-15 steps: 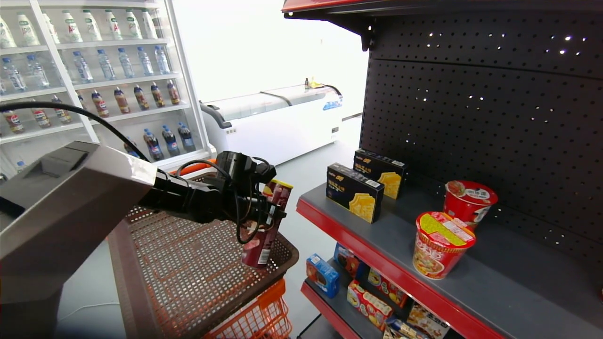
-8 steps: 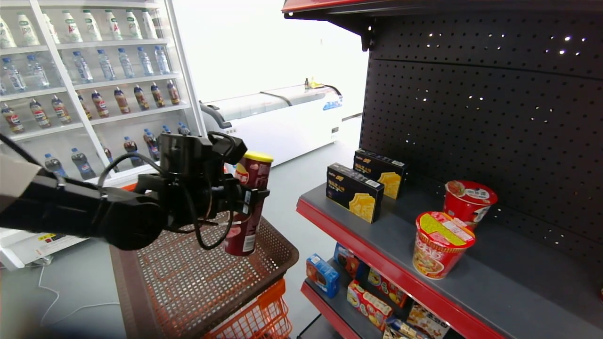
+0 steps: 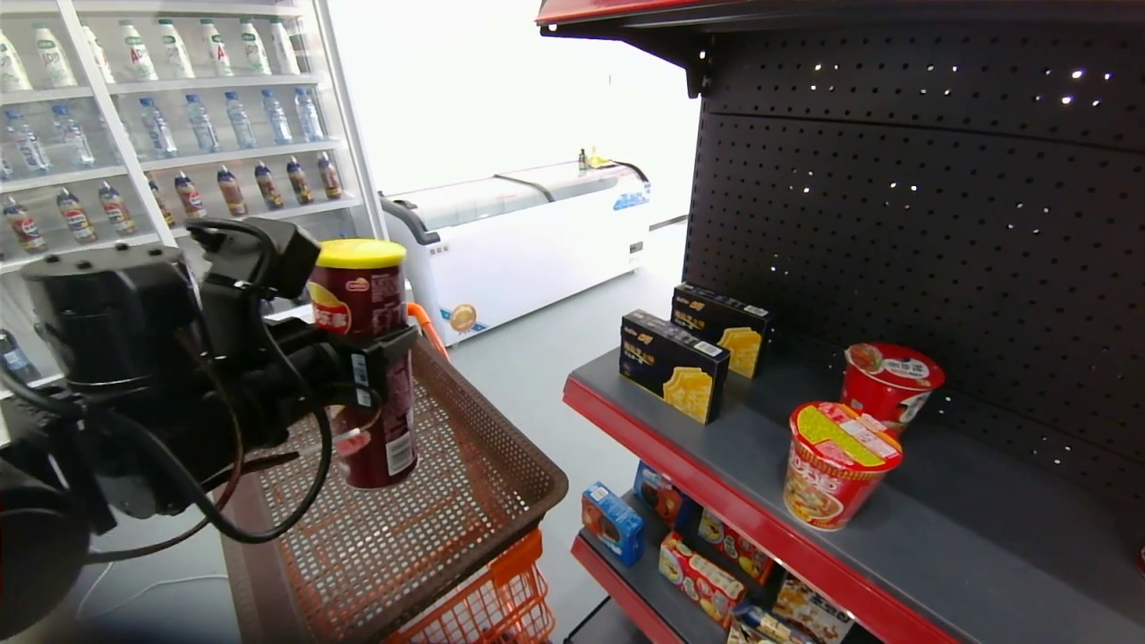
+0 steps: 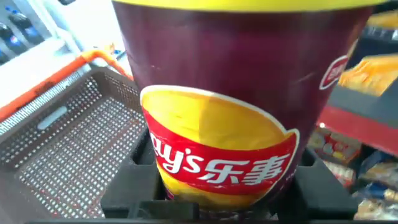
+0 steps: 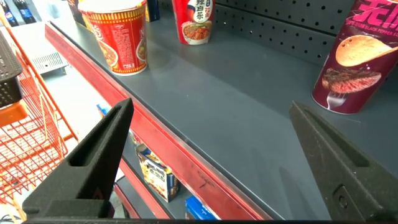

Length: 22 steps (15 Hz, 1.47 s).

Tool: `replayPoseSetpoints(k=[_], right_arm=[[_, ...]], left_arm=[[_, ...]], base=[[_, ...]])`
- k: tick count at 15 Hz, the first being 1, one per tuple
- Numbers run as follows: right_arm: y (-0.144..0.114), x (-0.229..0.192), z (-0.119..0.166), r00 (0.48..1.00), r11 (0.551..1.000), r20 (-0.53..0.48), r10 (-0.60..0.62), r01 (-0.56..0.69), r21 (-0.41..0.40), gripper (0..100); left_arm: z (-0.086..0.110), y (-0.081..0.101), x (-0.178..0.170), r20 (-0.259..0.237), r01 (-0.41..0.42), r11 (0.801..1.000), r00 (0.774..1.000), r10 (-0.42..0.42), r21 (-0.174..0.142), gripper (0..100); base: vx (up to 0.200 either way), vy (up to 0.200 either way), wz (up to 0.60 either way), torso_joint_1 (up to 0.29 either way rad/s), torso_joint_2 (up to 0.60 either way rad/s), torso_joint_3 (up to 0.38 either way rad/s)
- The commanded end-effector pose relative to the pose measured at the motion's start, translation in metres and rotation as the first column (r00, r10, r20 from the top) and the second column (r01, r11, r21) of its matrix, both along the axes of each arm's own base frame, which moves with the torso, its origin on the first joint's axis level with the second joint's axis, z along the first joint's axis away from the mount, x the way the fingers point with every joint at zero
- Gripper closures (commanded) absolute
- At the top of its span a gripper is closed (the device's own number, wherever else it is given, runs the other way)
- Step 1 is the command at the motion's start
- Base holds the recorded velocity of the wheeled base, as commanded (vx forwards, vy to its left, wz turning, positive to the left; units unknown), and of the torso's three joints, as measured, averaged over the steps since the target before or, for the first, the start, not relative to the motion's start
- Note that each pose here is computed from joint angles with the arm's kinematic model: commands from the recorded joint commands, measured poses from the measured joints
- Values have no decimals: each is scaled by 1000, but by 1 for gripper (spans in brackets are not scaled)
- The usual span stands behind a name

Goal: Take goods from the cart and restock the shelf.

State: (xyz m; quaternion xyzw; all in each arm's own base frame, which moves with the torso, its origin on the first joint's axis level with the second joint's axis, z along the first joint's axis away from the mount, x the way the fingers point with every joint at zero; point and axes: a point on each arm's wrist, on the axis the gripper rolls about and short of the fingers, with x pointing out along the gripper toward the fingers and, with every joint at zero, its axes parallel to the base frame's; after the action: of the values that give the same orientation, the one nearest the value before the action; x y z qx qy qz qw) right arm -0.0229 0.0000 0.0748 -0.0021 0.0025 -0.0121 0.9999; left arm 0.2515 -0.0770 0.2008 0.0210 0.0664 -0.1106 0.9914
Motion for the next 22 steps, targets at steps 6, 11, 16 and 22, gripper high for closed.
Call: replayPoseSetpoints(k=[6, 11, 16, 22], right_arm=[[0, 0, 0, 1000, 1000, -1, 0, 0, 0, 0], [0, 0, 0, 1000, 1000, -1, -2, 2, 0, 0], [0, 0, 0, 1000, 1000, -1, 4, -4, 0, 0], [0, 0, 0, 1000, 1000, -1, 4, -4, 0, 0]], left_arm=[[10, 24, -62, 147, 83, 995, 986, -75, -51, 100], [1, 14, -73, 124, 153, 987, 981, -147, -43, 100], [-4, 13, -86, 123, 188, 981, 976, -182, -42, 100], [-1, 9, -96, 129, 248, 968, 962, -241, -40, 100]], base=[[0, 0, 0, 0, 0, 0], [0, 0, 0, 0, 0, 0], [0, 0, -240, 0, 0, 2], [0, 0, -600, -1, -1, 2]])
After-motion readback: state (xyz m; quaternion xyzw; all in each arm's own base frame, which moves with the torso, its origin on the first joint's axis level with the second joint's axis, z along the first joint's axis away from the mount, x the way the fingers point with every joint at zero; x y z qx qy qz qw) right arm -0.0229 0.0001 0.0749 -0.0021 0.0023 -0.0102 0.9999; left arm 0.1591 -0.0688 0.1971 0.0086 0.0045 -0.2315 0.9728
